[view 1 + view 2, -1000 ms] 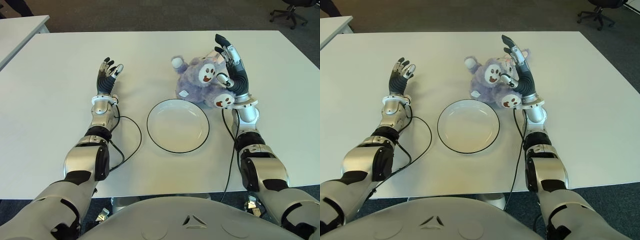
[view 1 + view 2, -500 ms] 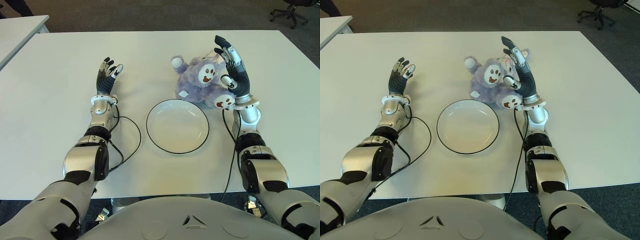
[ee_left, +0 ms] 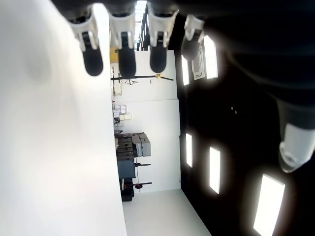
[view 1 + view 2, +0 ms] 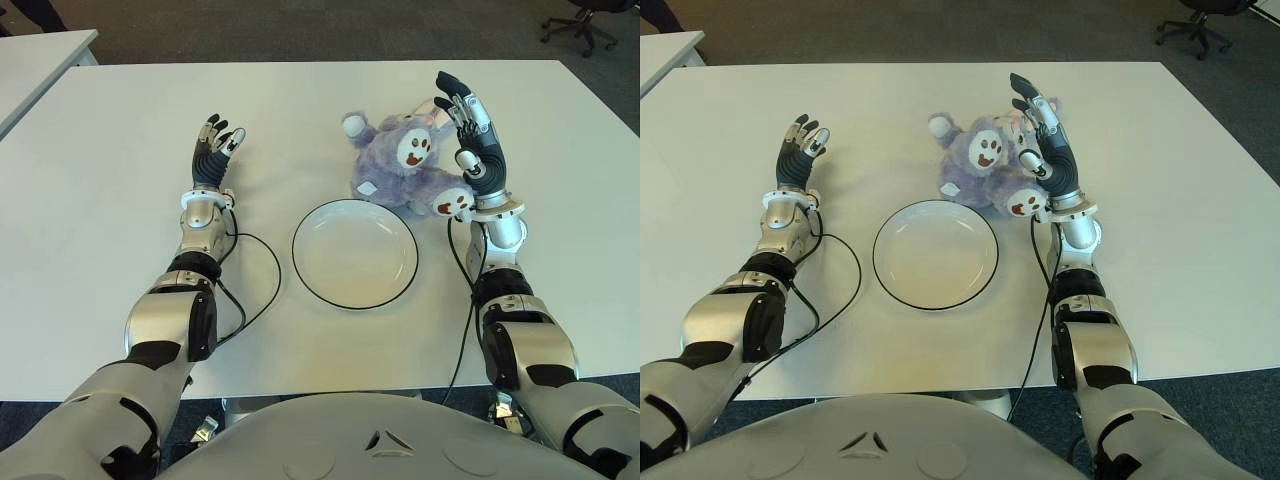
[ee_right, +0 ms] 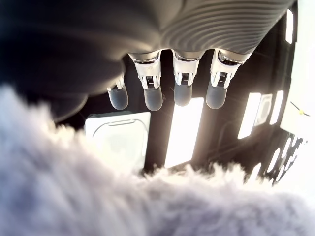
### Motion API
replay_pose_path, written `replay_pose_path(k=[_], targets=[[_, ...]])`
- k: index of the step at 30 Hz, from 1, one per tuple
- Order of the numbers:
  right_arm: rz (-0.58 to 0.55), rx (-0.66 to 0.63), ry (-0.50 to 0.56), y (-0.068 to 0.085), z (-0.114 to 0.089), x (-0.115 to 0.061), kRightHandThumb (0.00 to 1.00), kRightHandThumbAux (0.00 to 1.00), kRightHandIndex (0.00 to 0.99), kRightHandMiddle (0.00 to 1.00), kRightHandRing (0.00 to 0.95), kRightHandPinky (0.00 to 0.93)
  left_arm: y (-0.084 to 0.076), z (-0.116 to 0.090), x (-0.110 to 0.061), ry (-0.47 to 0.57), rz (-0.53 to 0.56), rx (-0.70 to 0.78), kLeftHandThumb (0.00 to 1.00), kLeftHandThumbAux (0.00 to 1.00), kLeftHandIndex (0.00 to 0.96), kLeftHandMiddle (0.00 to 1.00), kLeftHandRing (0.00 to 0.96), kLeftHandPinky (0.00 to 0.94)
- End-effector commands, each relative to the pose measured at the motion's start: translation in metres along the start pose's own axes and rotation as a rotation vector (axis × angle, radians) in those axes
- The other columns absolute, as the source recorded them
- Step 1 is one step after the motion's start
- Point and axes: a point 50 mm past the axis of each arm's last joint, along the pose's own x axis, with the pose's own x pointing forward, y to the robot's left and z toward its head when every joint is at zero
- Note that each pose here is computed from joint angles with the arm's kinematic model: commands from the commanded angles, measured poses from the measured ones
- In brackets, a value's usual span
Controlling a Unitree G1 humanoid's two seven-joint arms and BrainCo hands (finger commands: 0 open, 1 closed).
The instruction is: Put the doll into the plate.
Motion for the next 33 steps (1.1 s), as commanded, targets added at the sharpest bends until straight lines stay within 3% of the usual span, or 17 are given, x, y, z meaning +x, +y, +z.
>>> replay_pose_path(k=[1, 28, 33], targets=[[-0.001, 0.154, 0.372, 0.03, -0.028, -0.09, 0.246, 0.256, 0.0, 0.027, 0.0, 0.026, 0.008, -0.059, -0.038, 0.263, 0.004, -0.012, 0.0, 0.5, 0.0, 0.127, 0.145, 0.182], [-0.051, 0.283, 0.406, 0.014, -0.023, -0.11, 0.275, 0.314, 0.058, 0.086, 0.037, 0.06, 0.008, -0.059, -0.037, 0.27, 0.021, -0.021, 0.0, 0.494, 0.009, 0.142, 0.162, 0.177], [-0.119, 0.351, 0.449, 0.01, -0.024, -0.126, 0.3, 0.359, 0.091, 0.116, 0.068, 0.089, 0.009, -0.058, -0.036, 0.269, 0.022, -0.022, 0.0, 0.495, 0.01, 0.14, 0.159, 0.185]])
